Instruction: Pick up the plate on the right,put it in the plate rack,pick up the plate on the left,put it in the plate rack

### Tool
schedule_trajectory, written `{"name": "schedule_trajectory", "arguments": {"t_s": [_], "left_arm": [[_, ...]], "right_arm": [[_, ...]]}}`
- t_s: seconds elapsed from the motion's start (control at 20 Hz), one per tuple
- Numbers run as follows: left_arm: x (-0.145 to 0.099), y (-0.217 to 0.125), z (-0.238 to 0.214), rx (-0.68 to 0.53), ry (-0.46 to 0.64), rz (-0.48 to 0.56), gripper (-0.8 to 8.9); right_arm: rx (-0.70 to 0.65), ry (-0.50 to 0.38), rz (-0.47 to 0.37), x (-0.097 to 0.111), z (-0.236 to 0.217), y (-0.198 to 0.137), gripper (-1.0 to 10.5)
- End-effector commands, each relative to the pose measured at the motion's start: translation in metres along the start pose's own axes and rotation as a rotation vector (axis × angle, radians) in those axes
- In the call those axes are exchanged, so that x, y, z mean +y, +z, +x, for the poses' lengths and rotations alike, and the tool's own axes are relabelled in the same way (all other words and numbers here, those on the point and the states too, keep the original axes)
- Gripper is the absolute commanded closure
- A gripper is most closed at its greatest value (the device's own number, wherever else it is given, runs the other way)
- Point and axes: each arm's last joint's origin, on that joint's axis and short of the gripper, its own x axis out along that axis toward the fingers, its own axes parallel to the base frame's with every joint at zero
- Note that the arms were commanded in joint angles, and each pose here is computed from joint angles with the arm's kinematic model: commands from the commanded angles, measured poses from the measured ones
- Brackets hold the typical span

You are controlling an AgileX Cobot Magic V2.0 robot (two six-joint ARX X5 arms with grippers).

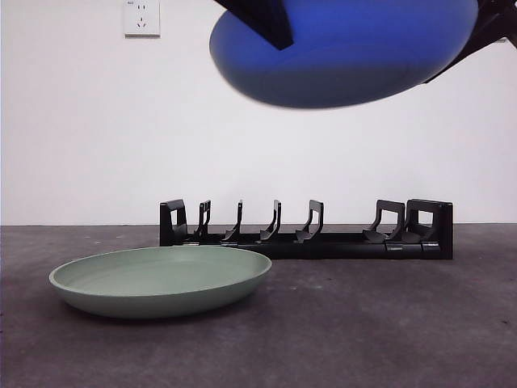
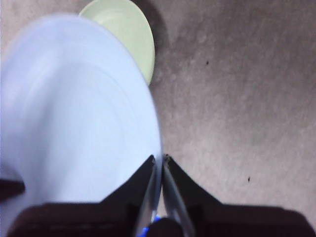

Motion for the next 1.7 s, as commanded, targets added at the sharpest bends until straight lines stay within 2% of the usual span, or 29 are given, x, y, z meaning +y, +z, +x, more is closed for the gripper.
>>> {"name": "schedule_trajectory", "arguments": {"t_s": [0.05,0.15,0.2,0.4,0.55,0.6,0.75,0.85,1.05,1.2,1.35,1.5,1.7], "left_arm": [[-0.001,-0.003,0.002,0.025,-0.016,-0.076,8.22],[-0.001,-0.003,0.002,0.007,-0.031,-0.091,8.22],[-0.001,-0.002,0.002,-0.005,-0.042,-0.100,8.21],[0.000,-0.003,0.002,-0.031,-0.060,-0.165,8.22],[0.011,-0.007,0.003,-0.113,-0.057,-0.300,8.21],[0.018,-0.010,0.004,-0.152,-0.049,-0.368,8.22],[0.044,-0.028,0.003,-0.241,0.043,-0.569,8.21],[0.063,-0.043,0.001,-0.304,0.114,-0.701,8.22],[0.096,-0.075,-0.009,-0.475,0.226,-0.932,8.22],[0.112,-0.093,-0.009,-0.523,0.312,-1.030,8.22],[0.120,-0.104,0.010,-0.516,0.321,-1.090,8.21],[0.125,-0.112,0.038,-0.458,0.377,-1.149,8.21],[0.130,-0.119,0.064,-0.443,0.432,-1.198,8.22]], "right_arm": [[-0.029,0.003,-0.031,0.002,-0.004,0.002,7.4],[-0.049,0.001,-0.035,0.004,-0.007,0.005,5.8],[-0.060,0.001,-0.032,0.005,-0.009,0.006,5.4],[-0.147,-0.003,-0.085,0.020,-0.033,0.016,5.3],[-0.291,-0.023,-0.142,0.044,-0.073,0.018,5.3],[-0.346,-0.063,-0.154,0.052,-0.087,0.016,5.4],[-0.495,-0.300,-0.164,0.071,-0.127,-0.001,5.4],[-0.547,-0.373,-0.165,0.079,-0.142,-0.018,5.4],[-0.542,-0.373,-0.180,0.090,-0.156,-0.047,5.4],[-0.487,-0.311,-0.189,0.094,-0.156,-0.059,5.4],[-0.479,-0.200,-0.215,0.097,-0.154,-0.064,5.4],[-0.464,-0.191,-0.210,0.095,-0.151,-0.065,5.4],[-0.399,-0.190,-0.184,0.085,-0.134,-0.070,5.4]]}}
